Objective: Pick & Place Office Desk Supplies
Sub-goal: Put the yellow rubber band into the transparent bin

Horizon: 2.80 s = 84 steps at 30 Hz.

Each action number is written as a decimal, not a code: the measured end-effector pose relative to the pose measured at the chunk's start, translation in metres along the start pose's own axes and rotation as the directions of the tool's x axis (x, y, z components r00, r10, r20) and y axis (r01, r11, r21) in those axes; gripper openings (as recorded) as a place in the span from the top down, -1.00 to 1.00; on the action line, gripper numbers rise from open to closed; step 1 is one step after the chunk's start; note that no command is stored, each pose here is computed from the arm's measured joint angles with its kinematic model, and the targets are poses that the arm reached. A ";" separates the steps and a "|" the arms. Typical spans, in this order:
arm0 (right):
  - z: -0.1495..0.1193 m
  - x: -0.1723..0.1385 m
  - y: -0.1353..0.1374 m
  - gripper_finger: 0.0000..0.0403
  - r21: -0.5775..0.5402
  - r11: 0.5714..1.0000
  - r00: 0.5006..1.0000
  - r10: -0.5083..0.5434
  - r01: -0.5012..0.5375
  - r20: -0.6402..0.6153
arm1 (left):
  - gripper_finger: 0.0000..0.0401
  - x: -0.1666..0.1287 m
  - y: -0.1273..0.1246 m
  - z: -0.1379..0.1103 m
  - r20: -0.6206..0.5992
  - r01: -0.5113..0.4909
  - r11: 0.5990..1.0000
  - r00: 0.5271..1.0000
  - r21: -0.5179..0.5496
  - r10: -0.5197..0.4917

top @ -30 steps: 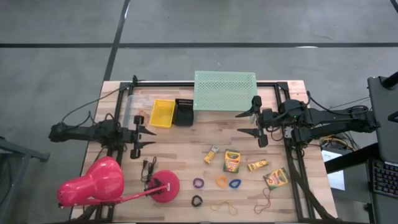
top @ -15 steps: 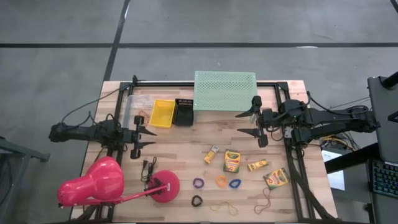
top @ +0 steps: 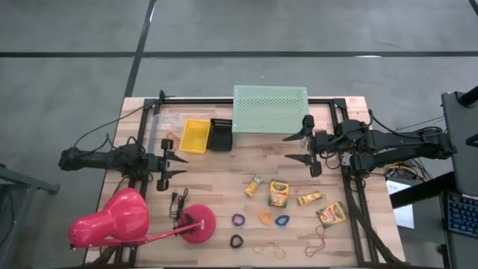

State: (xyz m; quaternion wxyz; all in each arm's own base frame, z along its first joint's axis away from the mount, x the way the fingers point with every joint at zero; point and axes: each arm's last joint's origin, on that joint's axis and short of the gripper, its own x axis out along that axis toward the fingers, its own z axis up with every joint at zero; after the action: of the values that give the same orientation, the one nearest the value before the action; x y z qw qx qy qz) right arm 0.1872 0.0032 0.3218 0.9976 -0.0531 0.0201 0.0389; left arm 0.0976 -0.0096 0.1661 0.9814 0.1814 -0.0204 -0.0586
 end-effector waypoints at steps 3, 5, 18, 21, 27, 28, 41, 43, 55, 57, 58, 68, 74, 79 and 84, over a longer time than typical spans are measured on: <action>0.000 0.000 0.000 -0.18 0.001 1.000 1.000 0.000 0.000 0.000 | 0.26 0.000 0.000 0.000 0.000 0.000 1.000 1.000 0.000 0.000; 0.000 0.000 0.000 -0.18 0.000 1.000 1.000 0.000 0.000 0.000 | 0.26 0.000 0.000 0.000 0.000 0.000 1.000 1.000 -0.002 0.000; 0.003 0.000 0.000 -0.18 0.077 0.997 1.000 0.007 -0.009 0.030 | 0.26 0.000 0.000 0.000 0.000 0.000 1.000 1.000 -0.002 0.000; 0.012 -0.001 -0.001 -0.18 0.033 0.999 0.996 -0.005 0.002 0.092 | 0.26 0.000 0.000 0.000 0.000 0.000 1.000 1.000 -0.002 0.000; 0.025 -0.002 -0.004 -0.18 0.023 0.998 0.998 -0.056 0.055 0.008 | 0.26 0.000 0.000 0.000 0.000 0.000 1.000 1.000 0.001 0.000; 0.025 -0.001 -0.005 -0.18 0.022 0.997 0.997 -0.069 0.069 -0.026 | 0.26 0.000 0.000 0.000 -0.001 0.000 1.000 1.000 0.001 0.000; 0.020 0.051 -0.002 -0.18 0.111 0.985 0.876 -0.061 0.130 -0.479 | 0.26 0.000 0.000 0.000 -0.001 0.000 1.000 1.000 0.001 0.000; 0.022 0.063 0.004 -0.18 0.114 0.987 0.854 -0.037 0.112 -0.519 | 0.26 0.000 0.000 0.000 -0.002 0.001 1.000 1.000 0.001 -0.001; -0.004 0.121 0.066 -0.18 0.100 0.962 0.657 -0.096 0.255 -0.748 | 0.25 0.000 0.000 0.000 -0.002 0.001 1.000 1.000 0.000 -0.001; -0.011 0.127 0.082 -0.18 0.061 0.968 0.635 -0.110 0.241 -0.764 | 0.25 0.000 0.000 0.000 -0.002 0.001 1.000 1.000 0.000 -0.001; -0.013 0.130 0.089 -0.18 0.046 0.970 0.628 -0.117 0.237 -0.769 | 0.25 0.000 0.000 0.000 -0.002 0.001 1.000 1.000 0.000 -0.001; -0.048 0.138 0.157 -0.18 0.054 0.974 0.563 -0.081 0.219 -0.822 | 0.25 0.001 0.000 -0.001 -0.009 0.003 1.000 1.000 -0.002 -0.003; -0.070 0.137 0.189 -0.18 0.171 0.903 0.529 -0.071 0.394 -0.846 | 0.25 0.001 0.000 -0.001 -0.009 0.003 1.000 1.000 -0.002 -0.003; -0.084 0.133 0.210 -0.18 0.237 0.831 0.504 -0.058 0.502 -0.862 | 0.25 0.001 0.000 -0.001 -0.009 0.003 1.000 1.000 -0.002 -0.003; -0.086 0.127 0.222 -0.18 0.277 0.799 0.493 -0.028 0.533 -0.869 | 0.25 0.001 0.000 -0.001 -0.009 0.003 1.000 1.000 0.000 -0.003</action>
State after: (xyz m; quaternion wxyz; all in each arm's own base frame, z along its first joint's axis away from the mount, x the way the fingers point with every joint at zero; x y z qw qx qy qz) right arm 0.2930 0.2237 0.2072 0.8312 0.2008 0.4902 -0.1688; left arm 0.0981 -0.0097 0.1651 0.9814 0.1819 -0.0158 -0.0595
